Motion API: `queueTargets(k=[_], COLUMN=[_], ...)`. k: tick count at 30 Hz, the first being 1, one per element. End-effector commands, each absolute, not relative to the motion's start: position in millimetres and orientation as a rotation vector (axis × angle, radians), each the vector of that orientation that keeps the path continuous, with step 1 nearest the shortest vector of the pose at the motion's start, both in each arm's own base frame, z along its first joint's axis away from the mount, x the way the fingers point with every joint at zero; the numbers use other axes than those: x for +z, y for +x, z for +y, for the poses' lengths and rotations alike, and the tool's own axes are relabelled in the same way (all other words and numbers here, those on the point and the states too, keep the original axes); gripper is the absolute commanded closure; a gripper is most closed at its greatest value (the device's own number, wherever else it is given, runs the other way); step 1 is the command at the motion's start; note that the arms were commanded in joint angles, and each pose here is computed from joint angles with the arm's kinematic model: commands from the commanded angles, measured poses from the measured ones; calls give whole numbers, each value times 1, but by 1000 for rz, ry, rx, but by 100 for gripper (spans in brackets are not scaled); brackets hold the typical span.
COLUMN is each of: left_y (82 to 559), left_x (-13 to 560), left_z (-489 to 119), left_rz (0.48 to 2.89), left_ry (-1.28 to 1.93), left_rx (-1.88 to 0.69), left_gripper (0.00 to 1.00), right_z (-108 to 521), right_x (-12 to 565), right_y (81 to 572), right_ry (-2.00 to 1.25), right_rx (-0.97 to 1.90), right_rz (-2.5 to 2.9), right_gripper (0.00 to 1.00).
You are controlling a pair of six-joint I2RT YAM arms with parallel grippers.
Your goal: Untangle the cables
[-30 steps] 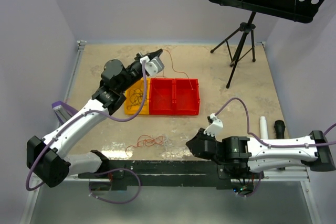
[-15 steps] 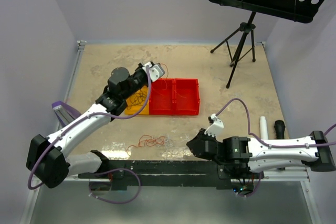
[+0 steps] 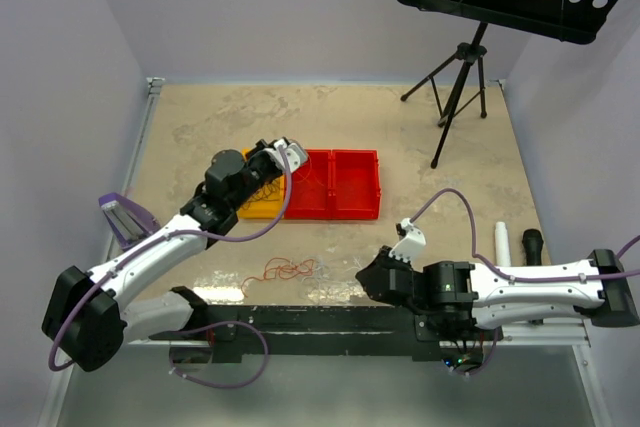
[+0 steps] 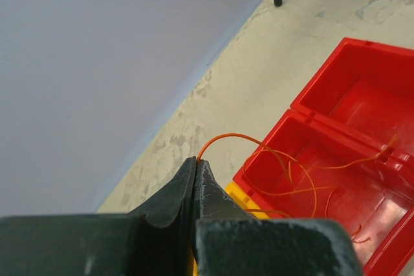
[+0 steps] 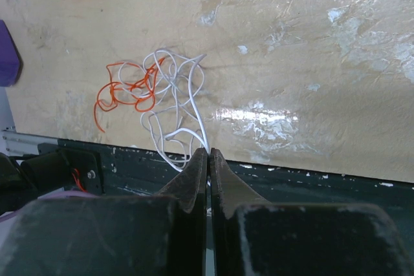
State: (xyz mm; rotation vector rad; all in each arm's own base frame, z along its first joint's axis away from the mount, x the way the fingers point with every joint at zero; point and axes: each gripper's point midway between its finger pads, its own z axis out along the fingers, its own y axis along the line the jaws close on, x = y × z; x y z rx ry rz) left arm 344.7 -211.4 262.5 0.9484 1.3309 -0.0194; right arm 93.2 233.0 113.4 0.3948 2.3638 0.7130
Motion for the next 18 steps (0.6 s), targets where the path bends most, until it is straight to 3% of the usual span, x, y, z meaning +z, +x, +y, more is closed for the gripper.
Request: queueTargets(k=[1,18], left_y=[352,359], left_x=[279,235], left_z=[-188,-223], left_rz=[1326,1343], left_ry=[832,1074], left_rx=[88,47], left_gripper=[100,100], right_z=[234,241], right_x=[111,112], right_y=[94,95], right_ry=[431,433], right_rx=[724,751], right_rz=[2354,2345], right_gripper=[100,100])
